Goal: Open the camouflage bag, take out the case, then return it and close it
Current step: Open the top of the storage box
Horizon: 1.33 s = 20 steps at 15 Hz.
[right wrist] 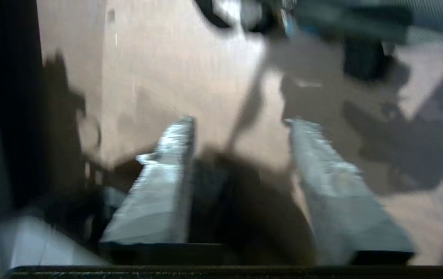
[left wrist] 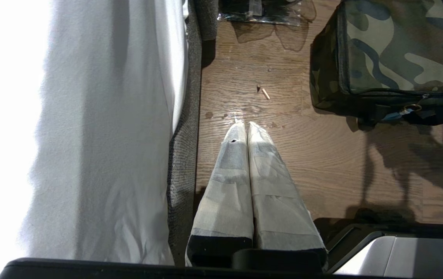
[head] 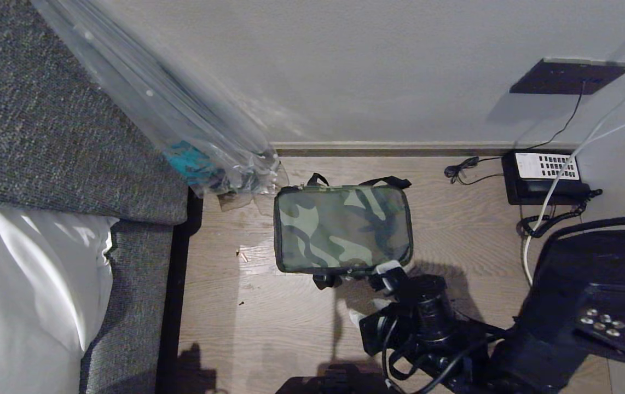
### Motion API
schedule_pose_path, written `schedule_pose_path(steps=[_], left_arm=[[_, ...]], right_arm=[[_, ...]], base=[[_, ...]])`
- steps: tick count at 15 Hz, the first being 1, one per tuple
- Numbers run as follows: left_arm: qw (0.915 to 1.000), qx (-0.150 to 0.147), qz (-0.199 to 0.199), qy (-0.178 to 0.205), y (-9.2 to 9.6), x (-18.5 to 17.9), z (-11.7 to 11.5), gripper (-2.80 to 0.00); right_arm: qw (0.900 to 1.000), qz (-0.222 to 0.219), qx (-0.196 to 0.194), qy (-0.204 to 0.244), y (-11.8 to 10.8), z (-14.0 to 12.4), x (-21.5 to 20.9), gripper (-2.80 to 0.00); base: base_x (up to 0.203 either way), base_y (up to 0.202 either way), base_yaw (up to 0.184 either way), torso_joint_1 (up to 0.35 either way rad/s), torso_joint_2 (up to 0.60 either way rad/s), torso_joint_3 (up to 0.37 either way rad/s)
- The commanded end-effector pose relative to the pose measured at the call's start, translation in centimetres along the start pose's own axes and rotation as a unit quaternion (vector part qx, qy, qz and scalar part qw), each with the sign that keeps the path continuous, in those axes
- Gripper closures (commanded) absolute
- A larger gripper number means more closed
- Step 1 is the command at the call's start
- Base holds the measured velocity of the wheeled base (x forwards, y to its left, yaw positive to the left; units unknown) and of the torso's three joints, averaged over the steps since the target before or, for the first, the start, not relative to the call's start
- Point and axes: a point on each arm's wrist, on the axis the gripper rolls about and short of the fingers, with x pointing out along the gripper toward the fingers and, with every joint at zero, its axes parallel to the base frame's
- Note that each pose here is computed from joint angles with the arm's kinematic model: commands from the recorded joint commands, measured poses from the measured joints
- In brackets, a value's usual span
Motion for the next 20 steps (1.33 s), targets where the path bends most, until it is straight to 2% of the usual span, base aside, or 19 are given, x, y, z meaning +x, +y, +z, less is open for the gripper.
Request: schedule_pose_path(steps=[1, 6, 9, 14, 16, 18, 20], left_arm=[[1.0, 0.0, 0.0, 0.0, 0.0, 0.0, 0.0, 0.0], [1.0, 0.0, 0.0, 0.0, 0.0, 0.0, 0.0, 0.0], [1.0, -0.001, 0.0, 0.0, 0.0, 0.0, 0.0, 0.0], [1.0, -0.001, 0.0, 0.0, 0.0, 0.0, 0.0, 0.0], [1.0, -0.001, 0.0, 0.0, 0.0, 0.0, 0.0, 0.0], [1.0, 0.0, 0.0, 0.0, 0.0, 0.0, 0.0, 0.0], [1.0, -0.001, 0.0, 0.0, 0.0, 0.0, 0.0, 0.0]], right_arm=[[1.0, -0.005, 0.006, -0.009, 0.3, -0.4, 2.7, -2.8], [1.0, -0.007, 0.011, -0.01, 0.4, -3.6, 6.7, -2.8], [0.999, -0.013, 0.024, -0.04, 0.0, -3.0, 8.5, -2.8], [0.997, -0.032, 0.035, -0.06, -1.4, -2.5, 10.0, -2.8], [0.995, -0.047, 0.043, -0.076, -2.4, -1.6, 10.4, -2.8], [0.994, -0.06, 0.049, -0.072, -3.4, -0.8, 11.0, -2.8], [0.993, -0.06, 0.072, -0.072, -3.4, -0.7, 11.7, -2.8]], base=[[0.0, 0.0, 0.0, 0.0, 0.0, 0.0], [0.0, 0.0, 0.0, 0.0, 0.0, 0.0], [0.0, 0.0, 0.0, 0.0, 0.0, 0.0], [0.0, 0.0, 0.0, 0.0, 0.0, 0.0], [0.0, 0.0, 0.0, 0.0, 0.0, 0.0], [0.0, 0.0, 0.0, 0.0, 0.0, 0.0], [0.0, 0.0, 0.0, 0.0, 0.0, 0.0]])
